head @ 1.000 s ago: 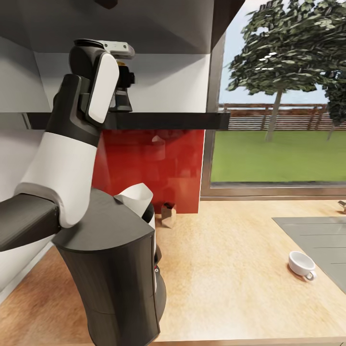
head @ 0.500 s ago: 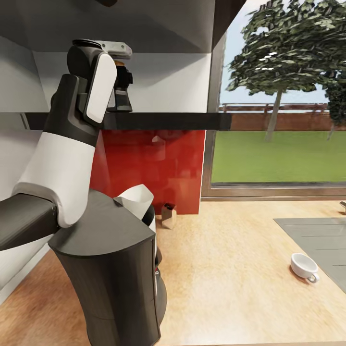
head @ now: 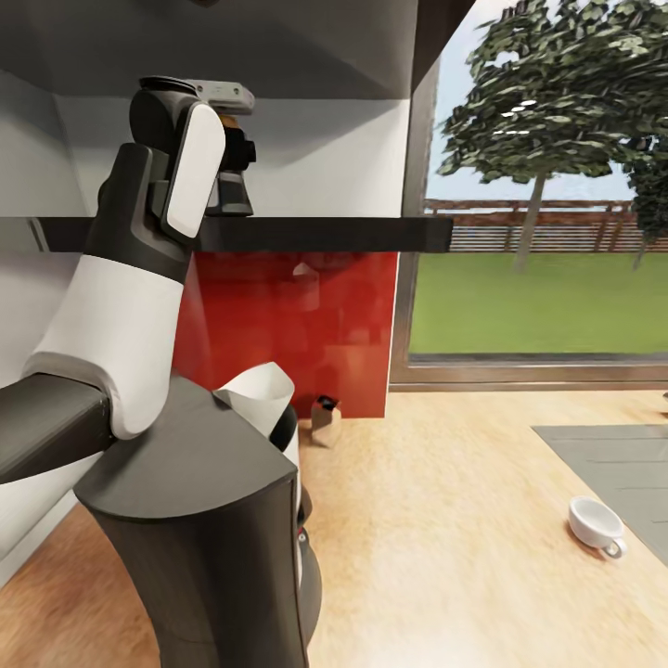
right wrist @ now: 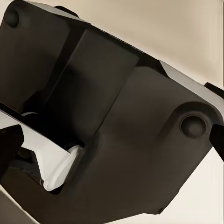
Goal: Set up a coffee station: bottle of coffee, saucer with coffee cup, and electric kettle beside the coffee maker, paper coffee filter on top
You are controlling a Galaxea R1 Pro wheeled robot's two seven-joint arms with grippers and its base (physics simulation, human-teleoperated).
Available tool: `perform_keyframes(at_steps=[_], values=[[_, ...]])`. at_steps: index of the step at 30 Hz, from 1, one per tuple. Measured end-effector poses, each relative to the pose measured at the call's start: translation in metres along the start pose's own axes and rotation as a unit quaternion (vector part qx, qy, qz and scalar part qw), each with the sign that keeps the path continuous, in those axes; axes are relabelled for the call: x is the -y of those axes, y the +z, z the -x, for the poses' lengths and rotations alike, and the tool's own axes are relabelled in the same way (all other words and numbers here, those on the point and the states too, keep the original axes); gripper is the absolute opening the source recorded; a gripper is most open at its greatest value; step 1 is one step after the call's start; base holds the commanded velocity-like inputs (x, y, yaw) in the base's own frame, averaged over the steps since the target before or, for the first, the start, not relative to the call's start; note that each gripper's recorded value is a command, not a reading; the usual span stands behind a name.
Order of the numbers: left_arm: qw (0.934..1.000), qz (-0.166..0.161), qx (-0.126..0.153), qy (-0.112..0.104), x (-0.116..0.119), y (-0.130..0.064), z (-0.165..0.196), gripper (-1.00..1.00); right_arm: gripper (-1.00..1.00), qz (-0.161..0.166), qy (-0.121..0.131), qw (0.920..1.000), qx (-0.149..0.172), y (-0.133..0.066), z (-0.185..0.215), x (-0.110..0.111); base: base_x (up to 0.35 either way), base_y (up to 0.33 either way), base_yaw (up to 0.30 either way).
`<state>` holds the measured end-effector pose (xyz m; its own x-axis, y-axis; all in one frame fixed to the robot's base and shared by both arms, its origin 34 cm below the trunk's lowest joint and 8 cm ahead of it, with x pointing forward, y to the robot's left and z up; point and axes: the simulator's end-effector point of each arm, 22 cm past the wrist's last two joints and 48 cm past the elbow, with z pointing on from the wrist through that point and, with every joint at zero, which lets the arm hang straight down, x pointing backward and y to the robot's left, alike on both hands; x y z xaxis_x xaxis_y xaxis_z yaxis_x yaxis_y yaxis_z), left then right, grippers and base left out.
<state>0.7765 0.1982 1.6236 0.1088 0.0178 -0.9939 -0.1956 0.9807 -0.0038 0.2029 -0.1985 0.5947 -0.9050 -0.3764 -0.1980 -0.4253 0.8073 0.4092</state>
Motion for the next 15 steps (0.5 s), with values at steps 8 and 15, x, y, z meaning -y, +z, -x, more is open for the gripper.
perform_keyframes(at_steps=[8,15], values=[[1.0,0.0,-0.001,0.0,0.0001,0.0004,-0.0005,1.0,1.0,0.0,0.0,1.0,0.0,0.0,0.0,0.0,0.044,0.0,0.0],[1.0,0.0,-0.001,0.0,0.0001,0.0008,-0.0011,1.0,1.0,0.0,0.0,1.0,0.0,0.0,0.0,0.0,0.087,0.0,0.0]])
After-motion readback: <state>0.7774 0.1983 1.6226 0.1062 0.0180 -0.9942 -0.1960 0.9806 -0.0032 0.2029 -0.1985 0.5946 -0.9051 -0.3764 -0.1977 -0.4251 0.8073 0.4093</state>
